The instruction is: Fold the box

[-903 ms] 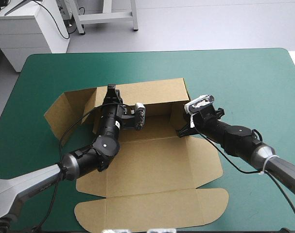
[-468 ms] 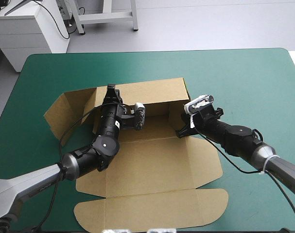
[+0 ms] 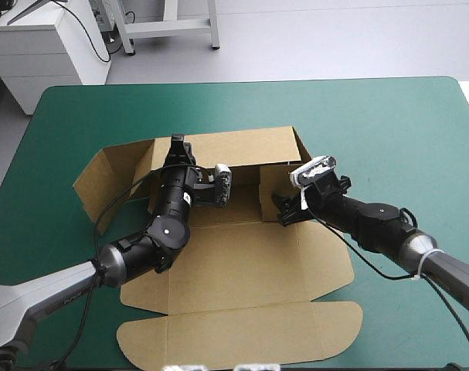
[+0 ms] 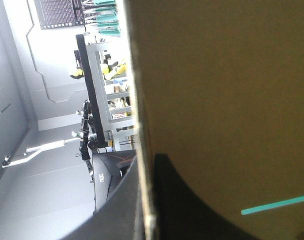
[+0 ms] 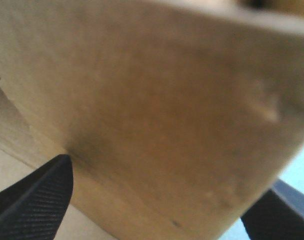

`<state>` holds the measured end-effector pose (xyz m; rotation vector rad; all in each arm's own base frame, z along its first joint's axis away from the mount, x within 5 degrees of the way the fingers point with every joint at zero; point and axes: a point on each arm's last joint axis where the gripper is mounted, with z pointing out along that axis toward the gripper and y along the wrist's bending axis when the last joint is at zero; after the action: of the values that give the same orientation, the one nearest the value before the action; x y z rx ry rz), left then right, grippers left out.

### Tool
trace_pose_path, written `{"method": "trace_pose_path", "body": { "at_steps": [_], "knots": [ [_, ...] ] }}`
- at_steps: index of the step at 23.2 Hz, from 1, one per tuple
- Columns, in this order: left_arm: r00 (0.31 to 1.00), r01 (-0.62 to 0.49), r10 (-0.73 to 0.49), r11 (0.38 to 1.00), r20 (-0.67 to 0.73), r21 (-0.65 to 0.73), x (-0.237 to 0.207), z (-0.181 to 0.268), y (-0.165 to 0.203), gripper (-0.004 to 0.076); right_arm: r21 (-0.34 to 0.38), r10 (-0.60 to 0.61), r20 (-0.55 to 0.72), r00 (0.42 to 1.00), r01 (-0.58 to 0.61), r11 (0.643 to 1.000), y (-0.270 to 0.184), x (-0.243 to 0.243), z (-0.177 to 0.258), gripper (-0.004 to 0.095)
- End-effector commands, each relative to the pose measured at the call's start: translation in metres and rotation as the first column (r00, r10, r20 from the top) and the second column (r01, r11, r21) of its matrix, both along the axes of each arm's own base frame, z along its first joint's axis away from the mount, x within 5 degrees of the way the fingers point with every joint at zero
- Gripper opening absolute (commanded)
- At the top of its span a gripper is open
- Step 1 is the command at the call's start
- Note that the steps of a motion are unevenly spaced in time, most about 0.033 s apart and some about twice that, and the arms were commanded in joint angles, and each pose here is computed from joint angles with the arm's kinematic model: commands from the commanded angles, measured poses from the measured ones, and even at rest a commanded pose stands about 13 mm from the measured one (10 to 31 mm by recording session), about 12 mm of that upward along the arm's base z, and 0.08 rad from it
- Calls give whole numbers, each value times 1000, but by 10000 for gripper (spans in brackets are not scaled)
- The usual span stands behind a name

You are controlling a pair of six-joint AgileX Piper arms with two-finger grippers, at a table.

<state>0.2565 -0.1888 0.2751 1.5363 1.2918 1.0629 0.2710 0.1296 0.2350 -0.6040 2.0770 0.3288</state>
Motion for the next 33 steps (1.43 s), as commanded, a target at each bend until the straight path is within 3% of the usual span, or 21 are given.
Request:
{"method": "trace_pose_path", "body": {
  "at_steps": [1, 9, 19, 22, 23, 25, 33],
  "knots": [
    [999, 24, -23, 999, 31, -26, -3, 14, -2, -8, 24, 25, 4, 1000, -25, 999, 0, -6, 3, 790],
    [999, 24, -23, 999, 31, -26, -3, 14, -2, -8, 2, 71, -30, 997, -71, 997, 9, 5, -16, 762],
    [999, 30, -29, 999, 32, -12, -3, 14, -2, -8, 79, 69, 20, 997, -70, 994, 22, 30, 5, 711],
    [999, 31, -31, 999, 31, -13, -3, 14, -2, -8, 84, 50, 21, 999, -52, 995, 20, 30, 8, 574],
    [999, 31, -31, 999, 31, -13, -3, 14, -2, -8, 87, 27, 16, 1000, -28, 996, 19, 30, 9, 450],
    [999, 31, -31, 999, 31, -13, -3, 14, -2, -8, 88, -35, -3, 999, 35, 996, 15, 32, 8, 6],
    [999, 31, -31, 999, 31, -13, -3, 14, -2, -8, 135, -4, -16, 1000, 6, 991, 19, 30, 10, -20]
  ]
}}
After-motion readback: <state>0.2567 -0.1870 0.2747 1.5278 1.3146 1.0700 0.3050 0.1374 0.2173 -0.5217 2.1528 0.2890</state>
